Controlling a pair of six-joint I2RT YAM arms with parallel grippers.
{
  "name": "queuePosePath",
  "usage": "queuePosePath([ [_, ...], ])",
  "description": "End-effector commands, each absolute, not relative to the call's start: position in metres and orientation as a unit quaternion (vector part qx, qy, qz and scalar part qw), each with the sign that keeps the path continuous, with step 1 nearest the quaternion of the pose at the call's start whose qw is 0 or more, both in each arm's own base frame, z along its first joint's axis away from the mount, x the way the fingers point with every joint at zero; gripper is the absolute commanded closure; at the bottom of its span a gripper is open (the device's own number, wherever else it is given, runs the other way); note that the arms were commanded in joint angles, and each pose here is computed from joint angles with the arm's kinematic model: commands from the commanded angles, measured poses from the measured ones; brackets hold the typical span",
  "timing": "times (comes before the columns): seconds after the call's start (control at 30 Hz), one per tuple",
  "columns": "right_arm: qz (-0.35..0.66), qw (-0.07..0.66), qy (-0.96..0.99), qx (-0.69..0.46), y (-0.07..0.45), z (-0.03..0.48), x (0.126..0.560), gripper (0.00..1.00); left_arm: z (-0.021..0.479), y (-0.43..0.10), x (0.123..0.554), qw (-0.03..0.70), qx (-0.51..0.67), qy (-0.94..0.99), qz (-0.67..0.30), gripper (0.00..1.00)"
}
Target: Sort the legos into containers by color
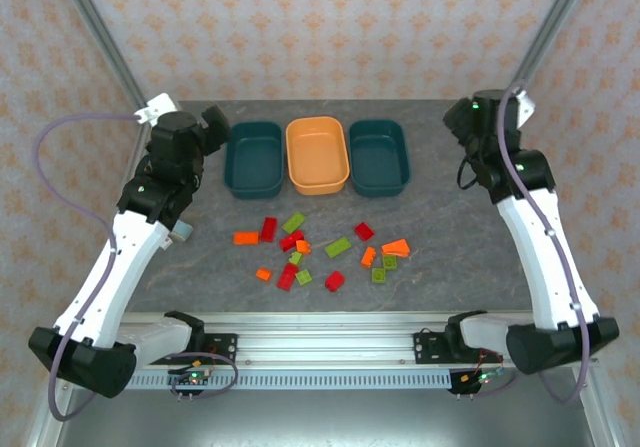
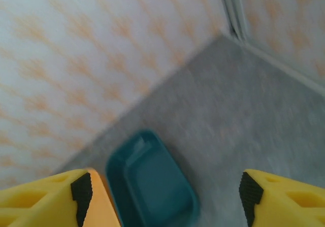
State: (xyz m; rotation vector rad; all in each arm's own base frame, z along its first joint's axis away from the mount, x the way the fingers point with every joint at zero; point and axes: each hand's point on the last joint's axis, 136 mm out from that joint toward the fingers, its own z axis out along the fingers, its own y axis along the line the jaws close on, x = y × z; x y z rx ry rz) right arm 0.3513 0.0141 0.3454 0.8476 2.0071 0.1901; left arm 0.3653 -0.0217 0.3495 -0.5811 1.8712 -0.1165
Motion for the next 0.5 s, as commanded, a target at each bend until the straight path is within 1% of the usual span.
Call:
queuePosePath([
  [0.0,0.028,0.282,0.859,0.427,0.022,0.264,0.284,0.24,0.283,-0.083,0.344,0.423,-0.157,0.885,-0.115,0.00],
  [0.1,0.054,0.226,0.860,0.454,0.051,0.226,0.265,0.23,0.271,-0.125,0.328,0.395,-0.071,0.901,-0.163,0.00],
  [0.3,0.083,0.102,0.862,0.489,0.102,0.136,0.252,0.19,0.232,-0.176,0.287,0.330,0.016,0.922,-0.203,0.01],
  [0.47,0.108,0.052,0.849,0.514,0.122,0.090,0.254,0.17,0.220,-0.204,0.262,0.311,0.048,0.918,-0.240,0.02],
])
